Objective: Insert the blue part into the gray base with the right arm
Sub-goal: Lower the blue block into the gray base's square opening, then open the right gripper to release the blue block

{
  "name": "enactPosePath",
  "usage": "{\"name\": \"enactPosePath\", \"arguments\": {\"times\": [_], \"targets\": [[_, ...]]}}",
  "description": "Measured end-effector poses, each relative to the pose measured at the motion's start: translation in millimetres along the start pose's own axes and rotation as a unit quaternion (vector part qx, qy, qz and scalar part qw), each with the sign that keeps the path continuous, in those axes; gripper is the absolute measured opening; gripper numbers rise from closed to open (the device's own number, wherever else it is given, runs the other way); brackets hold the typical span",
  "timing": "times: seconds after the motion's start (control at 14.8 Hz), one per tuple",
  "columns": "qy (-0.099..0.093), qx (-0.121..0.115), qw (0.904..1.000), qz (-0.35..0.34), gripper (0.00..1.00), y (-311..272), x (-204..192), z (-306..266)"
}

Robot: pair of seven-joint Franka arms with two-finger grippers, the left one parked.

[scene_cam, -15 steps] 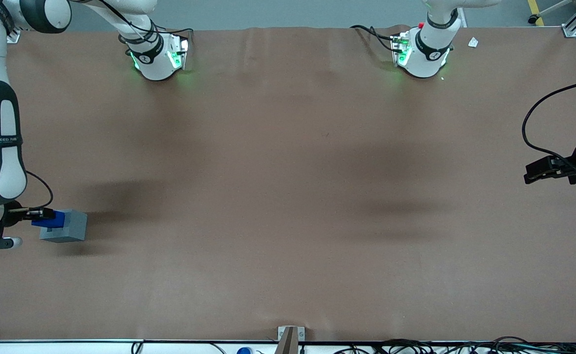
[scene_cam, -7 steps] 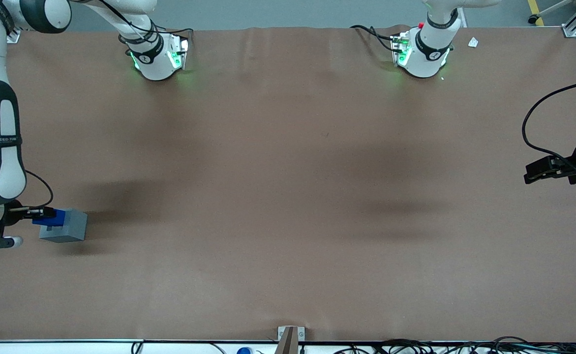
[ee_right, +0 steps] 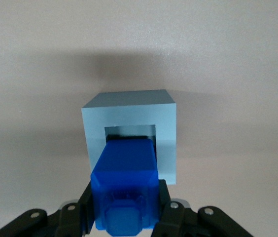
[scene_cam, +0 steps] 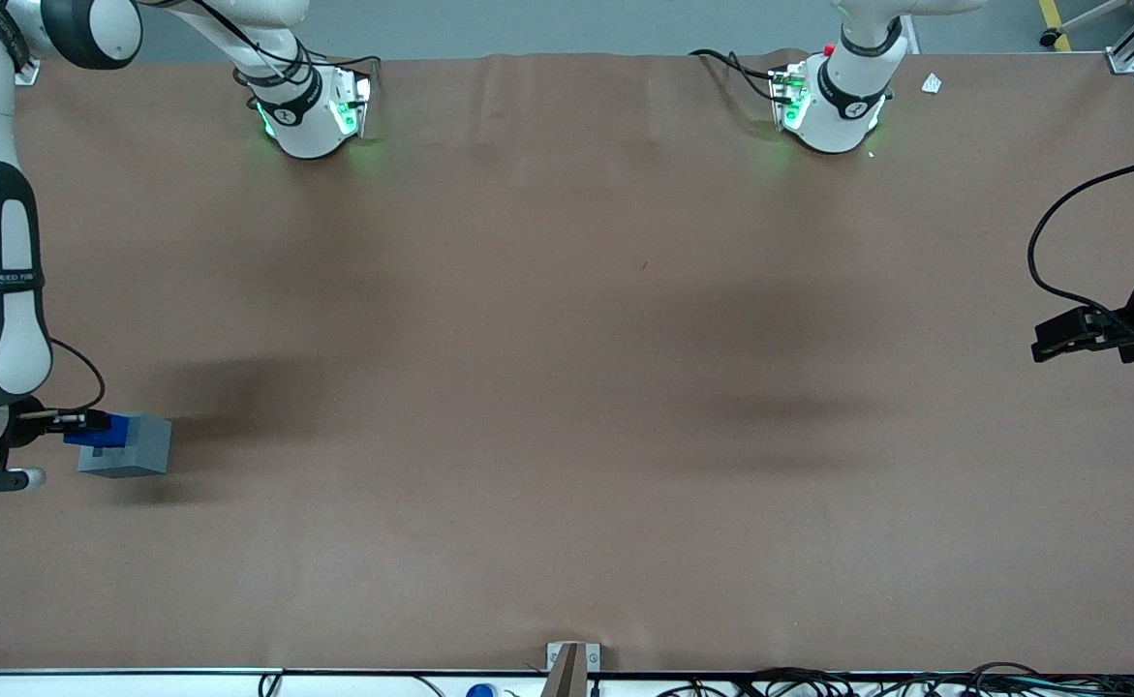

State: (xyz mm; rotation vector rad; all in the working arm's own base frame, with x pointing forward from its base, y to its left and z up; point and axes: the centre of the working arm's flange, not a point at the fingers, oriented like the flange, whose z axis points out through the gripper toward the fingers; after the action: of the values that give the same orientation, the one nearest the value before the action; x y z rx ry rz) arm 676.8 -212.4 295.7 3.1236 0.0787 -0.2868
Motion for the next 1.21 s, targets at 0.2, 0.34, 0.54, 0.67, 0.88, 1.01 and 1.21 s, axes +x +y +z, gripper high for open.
{"name": "enactPosePath", "arguments": {"times": [0.2,0.34,0.54,0.67,0.88,1.01,1.21], "targets": [[0.000,-0.001,1.0000,0.000,0.51,0.3,1.6,0.0],[0.002,-0.002,1.0000,0.000,0.51,0.7,3.5,-0.1],[0.006,-0.005,1.0000,-0.002,0.51,1.5,7.9,-1.0],[0.006,-0.006,1.0000,-0.002,0.51,1.2,9.9,0.2],[0.004,-0.006,1.0000,0.002,0.51,0.9,13.0,8.6],[0.004,-0.006,1.0000,0.006,0.51,-0.7,14.0,9.0],[0.001,-0.006,1.0000,0.006,0.73,-3.7,15.6,12.3]]}}
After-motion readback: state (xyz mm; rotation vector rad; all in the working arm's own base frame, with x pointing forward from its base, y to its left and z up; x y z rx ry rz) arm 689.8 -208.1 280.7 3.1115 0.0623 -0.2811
